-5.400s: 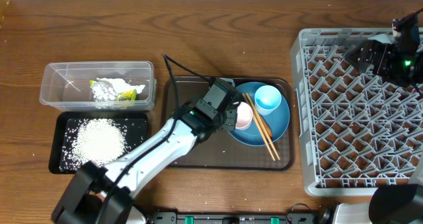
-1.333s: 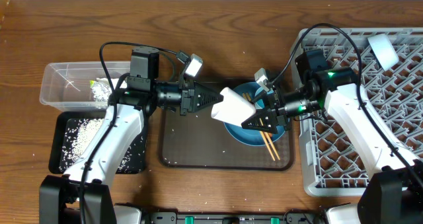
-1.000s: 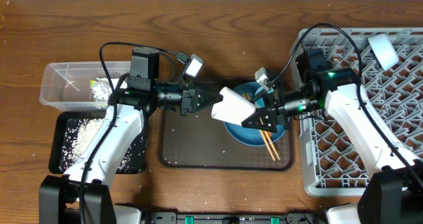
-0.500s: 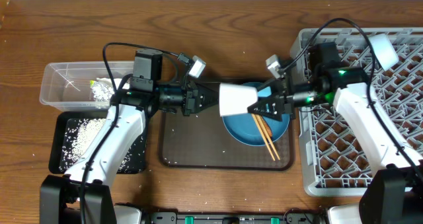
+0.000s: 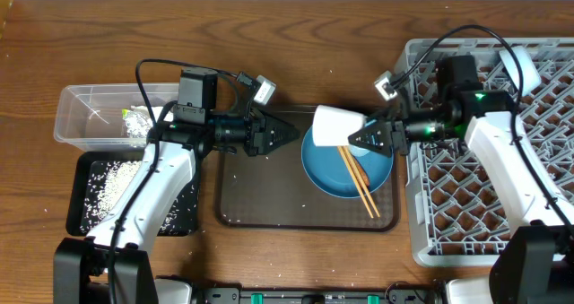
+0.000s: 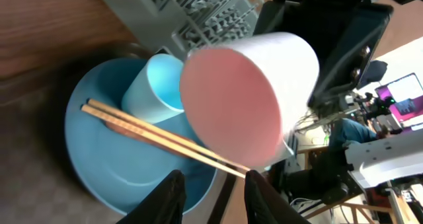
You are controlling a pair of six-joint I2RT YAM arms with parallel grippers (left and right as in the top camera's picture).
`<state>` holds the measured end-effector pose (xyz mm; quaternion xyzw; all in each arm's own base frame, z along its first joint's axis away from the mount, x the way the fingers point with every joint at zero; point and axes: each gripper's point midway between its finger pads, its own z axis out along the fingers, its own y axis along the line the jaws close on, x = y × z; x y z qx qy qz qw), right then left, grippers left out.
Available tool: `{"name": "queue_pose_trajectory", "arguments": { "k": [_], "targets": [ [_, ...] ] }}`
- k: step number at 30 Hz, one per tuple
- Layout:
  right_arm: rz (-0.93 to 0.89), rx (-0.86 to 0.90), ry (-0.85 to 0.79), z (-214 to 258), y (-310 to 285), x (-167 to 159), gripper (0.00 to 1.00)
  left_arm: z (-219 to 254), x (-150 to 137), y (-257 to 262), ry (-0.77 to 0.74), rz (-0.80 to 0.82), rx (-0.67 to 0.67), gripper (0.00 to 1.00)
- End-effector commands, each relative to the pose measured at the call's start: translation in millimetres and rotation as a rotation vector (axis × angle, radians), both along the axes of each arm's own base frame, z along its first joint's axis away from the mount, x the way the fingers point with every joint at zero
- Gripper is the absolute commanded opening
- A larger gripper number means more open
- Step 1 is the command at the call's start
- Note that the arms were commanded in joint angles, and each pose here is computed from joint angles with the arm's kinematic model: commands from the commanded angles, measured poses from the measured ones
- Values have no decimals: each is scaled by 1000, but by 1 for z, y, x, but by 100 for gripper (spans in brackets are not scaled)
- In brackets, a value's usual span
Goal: Sort waste into correct bins and load items into the dishwasher rack
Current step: 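Release the cup from the left gripper and carry it right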
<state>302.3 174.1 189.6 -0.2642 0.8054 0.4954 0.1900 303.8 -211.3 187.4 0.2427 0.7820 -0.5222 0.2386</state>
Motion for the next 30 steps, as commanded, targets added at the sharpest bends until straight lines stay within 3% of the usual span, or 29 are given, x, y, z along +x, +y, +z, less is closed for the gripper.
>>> {"name": "queue_pose_trajectory", "arguments": {
  "k": [1, 5, 10, 17, 30],
  "targets": [
    [-179, -100, 89, 3, -27, 24, 21, -11, 4, 5, 12, 38, 45, 34],
    [-382, -254, 124, 14, -67, 43, 14, -12, 5, 5, 11, 40, 47, 34],
    [-624, -531, 120, 35, -130, 53, 14, -12, 5, 5, 10, 42, 50, 34],
    [-846, -814, 174, 38, -192, 42, 18, -13, 6, 6, 9, 46, 54, 36],
    [-818, -876, 263, 11, -197, 39, 15, -41, 28, 27, 0, 198, 242, 39]
  ]
}}
